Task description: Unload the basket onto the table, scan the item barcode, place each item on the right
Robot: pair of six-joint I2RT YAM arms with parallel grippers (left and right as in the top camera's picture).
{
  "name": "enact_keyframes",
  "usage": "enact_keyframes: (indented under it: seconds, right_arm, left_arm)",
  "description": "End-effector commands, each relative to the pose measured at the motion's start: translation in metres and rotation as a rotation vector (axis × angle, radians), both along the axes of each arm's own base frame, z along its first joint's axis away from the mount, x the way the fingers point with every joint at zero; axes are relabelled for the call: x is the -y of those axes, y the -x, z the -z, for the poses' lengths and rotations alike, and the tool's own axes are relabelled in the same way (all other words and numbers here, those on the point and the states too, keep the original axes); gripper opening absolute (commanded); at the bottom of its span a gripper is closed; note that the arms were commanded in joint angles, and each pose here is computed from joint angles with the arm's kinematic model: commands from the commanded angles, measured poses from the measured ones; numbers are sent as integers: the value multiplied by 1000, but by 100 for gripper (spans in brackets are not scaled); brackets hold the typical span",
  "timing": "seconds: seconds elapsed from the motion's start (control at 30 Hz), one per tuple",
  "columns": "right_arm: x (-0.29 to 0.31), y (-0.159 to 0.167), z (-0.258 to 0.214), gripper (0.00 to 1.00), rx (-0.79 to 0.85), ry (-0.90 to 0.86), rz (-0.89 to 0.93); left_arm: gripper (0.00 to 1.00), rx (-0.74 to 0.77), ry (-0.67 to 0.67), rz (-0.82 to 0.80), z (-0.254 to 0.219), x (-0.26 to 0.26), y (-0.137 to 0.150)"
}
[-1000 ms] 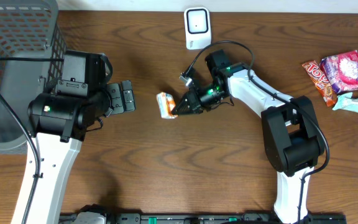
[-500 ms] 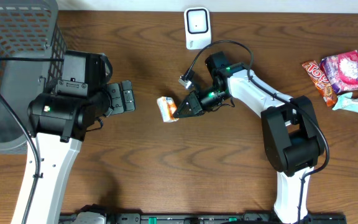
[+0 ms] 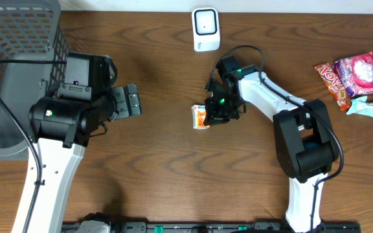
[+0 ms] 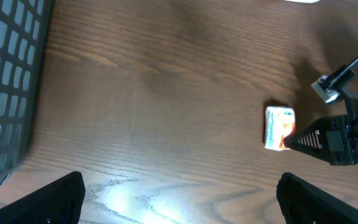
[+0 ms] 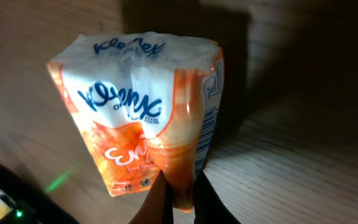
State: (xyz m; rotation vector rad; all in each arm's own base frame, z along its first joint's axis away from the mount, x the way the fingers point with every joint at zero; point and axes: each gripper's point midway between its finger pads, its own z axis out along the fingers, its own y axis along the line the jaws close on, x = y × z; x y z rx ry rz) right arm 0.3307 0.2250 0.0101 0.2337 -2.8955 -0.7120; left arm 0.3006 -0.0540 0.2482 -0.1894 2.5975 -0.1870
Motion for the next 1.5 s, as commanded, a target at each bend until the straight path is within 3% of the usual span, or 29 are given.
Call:
enact_keyframes:
  seconds: [0.0, 0.13, 0.2, 0.3, 0.9, 1.3, 1.47]
  right_arm:
    - [26, -7, 10, 4, -5, 117, 75]
    - [34, -10, 11, 8, -13, 127, 101]
    - [36, -11, 11, 20, -14, 127, 107]
    - [37, -11, 11, 28, -18, 128, 111]
    - [40, -29, -54, 44, 3, 196, 90]
    - [29, -28, -67, 51, 22, 190, 60]
    - [27, -33, -80, 61, 38, 183, 61]
  left_arm:
    - [98, -3, -15, -3, 1, -3, 0]
    - [98, -3, -15, -3, 1, -3, 0]
    - [98, -3, -15, -3, 1, -3, 0]
    - [98, -3, -15, -3, 1, -3, 0]
    - [98, -3, -15, -3, 1, -3, 0]
    - [98, -3, -15, -3, 1, -3, 0]
    - [98, -3, -15, -3, 1, -3, 0]
